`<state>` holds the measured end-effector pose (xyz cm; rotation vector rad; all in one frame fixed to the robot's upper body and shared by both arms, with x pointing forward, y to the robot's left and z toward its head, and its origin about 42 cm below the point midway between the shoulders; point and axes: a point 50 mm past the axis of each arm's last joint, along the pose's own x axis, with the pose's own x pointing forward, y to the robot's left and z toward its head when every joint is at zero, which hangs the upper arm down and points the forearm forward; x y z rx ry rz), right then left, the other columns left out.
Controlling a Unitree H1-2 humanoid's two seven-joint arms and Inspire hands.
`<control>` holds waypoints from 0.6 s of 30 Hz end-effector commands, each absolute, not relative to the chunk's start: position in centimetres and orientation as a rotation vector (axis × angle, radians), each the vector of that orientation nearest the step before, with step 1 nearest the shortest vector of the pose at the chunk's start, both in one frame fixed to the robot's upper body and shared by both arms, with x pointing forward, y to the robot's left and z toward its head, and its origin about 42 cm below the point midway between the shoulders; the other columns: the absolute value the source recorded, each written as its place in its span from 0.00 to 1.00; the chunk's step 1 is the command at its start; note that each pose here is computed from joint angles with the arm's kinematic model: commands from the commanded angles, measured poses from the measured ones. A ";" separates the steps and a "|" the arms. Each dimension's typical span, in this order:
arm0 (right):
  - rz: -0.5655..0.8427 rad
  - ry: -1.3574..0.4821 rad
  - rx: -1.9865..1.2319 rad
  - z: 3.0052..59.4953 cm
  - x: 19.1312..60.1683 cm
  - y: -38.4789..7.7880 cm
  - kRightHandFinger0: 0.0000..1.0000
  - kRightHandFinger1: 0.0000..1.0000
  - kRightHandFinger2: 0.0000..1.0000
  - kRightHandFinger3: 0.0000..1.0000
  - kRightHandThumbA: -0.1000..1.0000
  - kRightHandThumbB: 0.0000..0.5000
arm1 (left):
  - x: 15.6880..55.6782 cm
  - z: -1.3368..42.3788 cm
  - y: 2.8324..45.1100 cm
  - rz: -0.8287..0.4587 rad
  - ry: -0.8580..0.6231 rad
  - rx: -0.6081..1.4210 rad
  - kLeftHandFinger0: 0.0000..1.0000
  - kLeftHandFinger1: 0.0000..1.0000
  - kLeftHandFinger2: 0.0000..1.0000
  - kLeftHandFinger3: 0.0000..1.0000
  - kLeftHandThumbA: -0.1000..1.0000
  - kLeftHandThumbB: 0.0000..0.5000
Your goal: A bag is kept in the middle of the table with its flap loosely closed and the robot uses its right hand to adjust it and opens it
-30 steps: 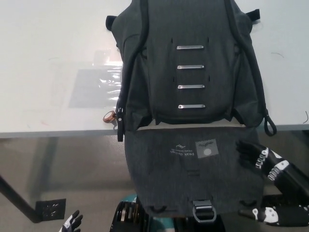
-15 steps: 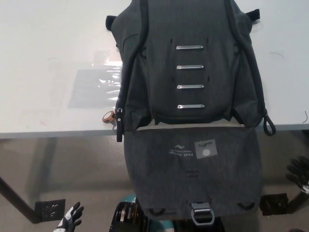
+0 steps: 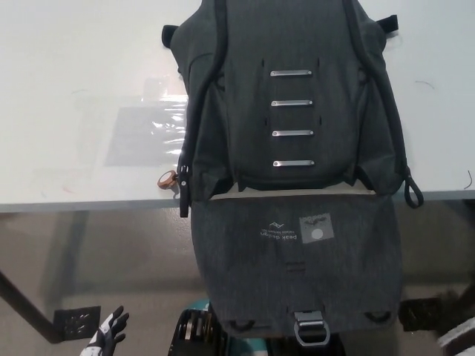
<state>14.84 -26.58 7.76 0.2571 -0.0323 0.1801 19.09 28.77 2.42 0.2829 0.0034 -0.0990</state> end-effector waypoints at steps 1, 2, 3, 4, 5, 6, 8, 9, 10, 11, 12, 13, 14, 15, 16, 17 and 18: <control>0.271 -0.048 0.222 5.7 15.9 -23.2 1.00 1.00 1.00 1.00 1.00 0.75 | 20.0 3.3 29.2 -0.116 -0.062 0.315 1.00 1.00 1.00 1.00 1.00 1.00; 0.272 -0.034 0.221 5.4 16.0 -22.9 1.00 1.00 1.00 1.00 1.00 0.76 | 20.0 3.3 29.1 -0.116 -0.062 0.314 1.00 1.00 1.00 1.00 1.00 1.00; 0.275 -0.039 0.220 5.1 16.2 -22.5 1.00 1.00 1.00 1.00 1.00 0.72 | 20.1 3.3 29.1 -0.115 -0.063 0.316 1.00 1.00 1.00 1.00 1.00 1.00; 0.269 -0.025 0.226 4.6 16.5 -21.8 1.00 1.00 1.00 1.00 1.00 0.72 | 20.1 3.4 29.1 -0.114 -0.066 0.322 1.00 1.00 1.00 1.00 1.00 1.00; 0.271 -0.013 0.232 4.4 16.7 -21.5 1.00 1.00 1.00 1.00 1.00 0.76 | 20.1 3.4 29.1 -0.112 -0.066 0.322 1.00 1.00 1.00 1.00 1.00 1.00; 0.285 0.006 0.240 4.0 17.1 -20.8 1.00 1.00 1.00 1.00 1.00 0.77 | 20.1 3.3 29.1 -0.110 -0.063 0.318 1.00 1.00 1.00 1.00 1.00 1.00; 0.301 0.010 0.249 3.8 17.3 -20.4 1.00 1.00 1.00 1.00 1.00 0.72 | 20.2 3.2 29.1 -0.111 -0.060 0.303 1.00 1.00 1.00 1.00 1.00 1.00; 0.318 0.024 0.253 3.9 17.4 -19.8 1.00 1.00 1.00 1.00 1.00 0.74 | 20.2 3.3 29.1 -0.107 -0.062 0.294 1.00 1.00 1.00 1.00 1.00 1.00; 0.327 0.026 0.252 3.8 17.5 -19.6 1.00 1.00 1.00 1.00 1.00 0.74 | 20.3 3.3 29.1 -0.107 -0.063 0.295 1.00 1.00 1.00 1.00 1.00 1.00; 0.328 0.026 0.254 3.8 17.5 -19.4 1.00 1.00 1.00 1.00 1.00 0.74 | 20.3 3.3 29.1 -0.107 -0.063 0.295 1.00 1.00 1.00 1.00 1.00 1.00; 0.333 0.024 0.246 3.7 17.5 -19.3 1.00 1.00 1.00 1.00 1.00 0.72 | 20.3 3.3 29.1 -0.110 -0.061 0.298 1.00 1.00 1.00 1.00 1.00 1.00; 0.335 0.024 0.244 3.7 17.5 -19.3 1.00 1.00 1.00 1.00 1.00 0.70 | 20.4 3.2 29.0 -0.111 -0.061 0.297 1.00 1.00 1.00 1.00 1.00 1.00; 0.336 0.021 0.241 3.7 17.6 -19.3 1.00 1.00 1.00 1.00 1.00 0.70 | 20.4 3.2 29.0 -0.112 -0.061 0.293 1.00 1.00 1.00 1.00 1.00 1.00; 0.335 0.019 0.238 3.7 17.6 -19.3 1.00 1.00 1.00 1.00 1.00 0.68 | 20.5 3.2 28.9 -0.113 -0.061 0.293 1.00 1.00 1.00 1.00 1.00 1.00; 0.334 0.020 0.234 3.7 17.7 -19.4 1.00 1.00 1.00 1.00 1.00 0.67 | 20.5 3.2 28.9 -0.112 -0.061 0.296 1.00 1.00 1.00 1.00 1.00 1.00; 0.334 0.024 0.235 3.6 17.7 -19.5 1.00 1.00 1.00 1.00 1.00 0.66 | 20.5 3.2 29.0 -0.110 -0.061 0.300 1.00 1.00 1.00 1.00 1.00 1.00; 0.335 0.026 0.238 3.5 17.7 -19.6 1.00 1.00 1.00 1.00 1.00 0.66 | 20.5 3.2 29.0 -0.109 -0.061 0.302 1.00 1.00 1.00 1.00 1.00 1.00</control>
